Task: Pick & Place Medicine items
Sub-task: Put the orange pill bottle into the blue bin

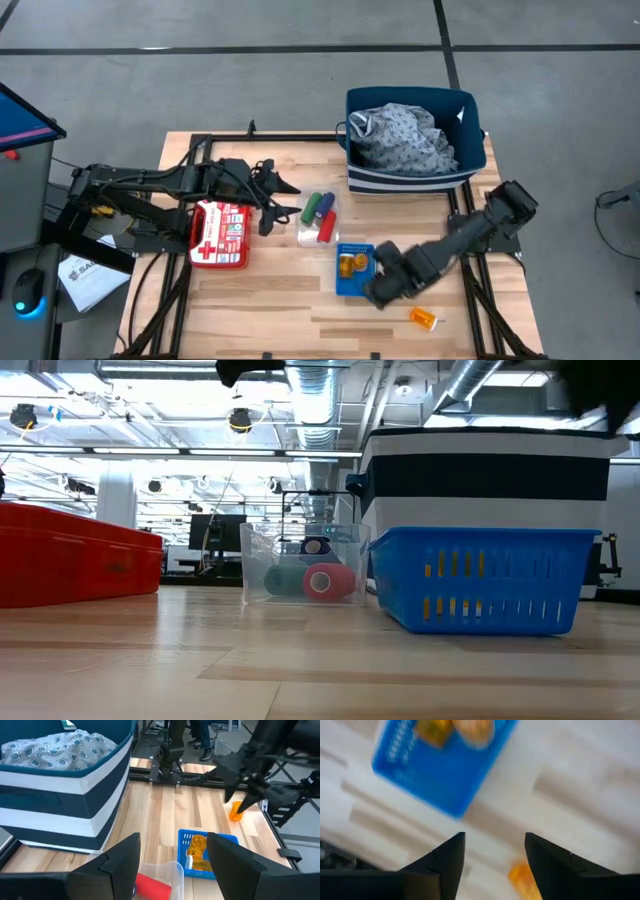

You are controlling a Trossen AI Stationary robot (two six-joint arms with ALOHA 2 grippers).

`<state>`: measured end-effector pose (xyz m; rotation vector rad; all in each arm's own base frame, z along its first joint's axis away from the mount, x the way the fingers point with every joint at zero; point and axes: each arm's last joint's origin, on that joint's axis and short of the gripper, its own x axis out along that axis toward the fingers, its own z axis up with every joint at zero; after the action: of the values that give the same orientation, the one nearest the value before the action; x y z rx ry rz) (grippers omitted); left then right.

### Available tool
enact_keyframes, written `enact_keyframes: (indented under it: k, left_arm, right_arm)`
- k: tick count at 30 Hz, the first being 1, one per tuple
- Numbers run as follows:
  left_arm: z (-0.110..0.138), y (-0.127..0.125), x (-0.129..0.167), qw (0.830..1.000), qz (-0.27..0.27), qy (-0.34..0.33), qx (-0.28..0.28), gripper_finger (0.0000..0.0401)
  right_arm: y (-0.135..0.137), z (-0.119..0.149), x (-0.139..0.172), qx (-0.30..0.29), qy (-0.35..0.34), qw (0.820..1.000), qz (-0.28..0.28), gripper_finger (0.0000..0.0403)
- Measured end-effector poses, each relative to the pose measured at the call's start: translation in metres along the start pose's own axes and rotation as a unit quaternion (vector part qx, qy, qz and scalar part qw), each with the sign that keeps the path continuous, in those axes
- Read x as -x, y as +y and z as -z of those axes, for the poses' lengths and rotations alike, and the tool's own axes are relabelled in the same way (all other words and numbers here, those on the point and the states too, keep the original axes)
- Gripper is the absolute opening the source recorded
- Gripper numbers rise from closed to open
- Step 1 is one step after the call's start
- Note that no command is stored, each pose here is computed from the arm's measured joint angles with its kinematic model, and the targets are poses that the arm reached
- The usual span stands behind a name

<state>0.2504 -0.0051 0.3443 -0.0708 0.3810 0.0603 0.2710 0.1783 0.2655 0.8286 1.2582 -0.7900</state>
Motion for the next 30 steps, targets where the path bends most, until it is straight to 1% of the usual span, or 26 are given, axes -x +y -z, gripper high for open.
enact_keyframes:
  k: [3, 5, 9, 12, 16, 22, 27, 30]
  left_arm:
    - [0.001, -0.001, 0.0, 1.0, 0.002, 0.005, -0.004, 0.0218]
    - [0.001, -0.001, 0.0, 1.0, 0.002, 0.004, -0.004, 0.0218]
    - [0.001, -0.001, 0.0, 1.0, 0.002, 0.004, -0.005, 0.0218]
    - [0.001, -0.001, 0.0, 1.0, 0.002, 0.004, -0.017, 0.0218]
    - [0.001, -0.001, 0.0, 1.0, 0.002, 0.004, -0.017, 0.0218]
    - [0.0, -0.001, 0.0, 1.0, 0.002, 0.001, -0.003, 0.0218]
    - [0.0, -0.001, 0.0, 1.0, 0.002, 0.001, 0.011, 0.0218]
    - [0.0, -0.001, 0.0, 1.0, 0.002, 0.001, 0.023, 0.0218]
  right_arm:
    - [-0.003, 0.027, 0.003, -0.017, 0.029, 0.999, 0.001, 0.022]
    - [-0.006, 0.043, 0.005, -0.012, 0.044, 0.999, 0.003, 0.0235]
    - [-0.014, 0.069, 0.007, 0.027, 0.056, 0.998, 0.015, 0.0254]
    - [-0.016, 0.083, 0.003, 0.072, 0.058, 0.995, 0.026, 0.0259]
    - [-0.015, 0.092, -0.011, 0.136, 0.064, 0.987, 0.051, 0.0261]
    - [-0.006, 0.101, -0.044, 0.221, 0.101, 0.965, 0.1, 0.0261]
    - [-0.001, 0.106, -0.072, 0.262, 0.128, 0.947, 0.136, 0.0261]
    - [0.001, 0.106, -0.082, 0.268, 0.134, 0.943, 0.146, 0.0261]
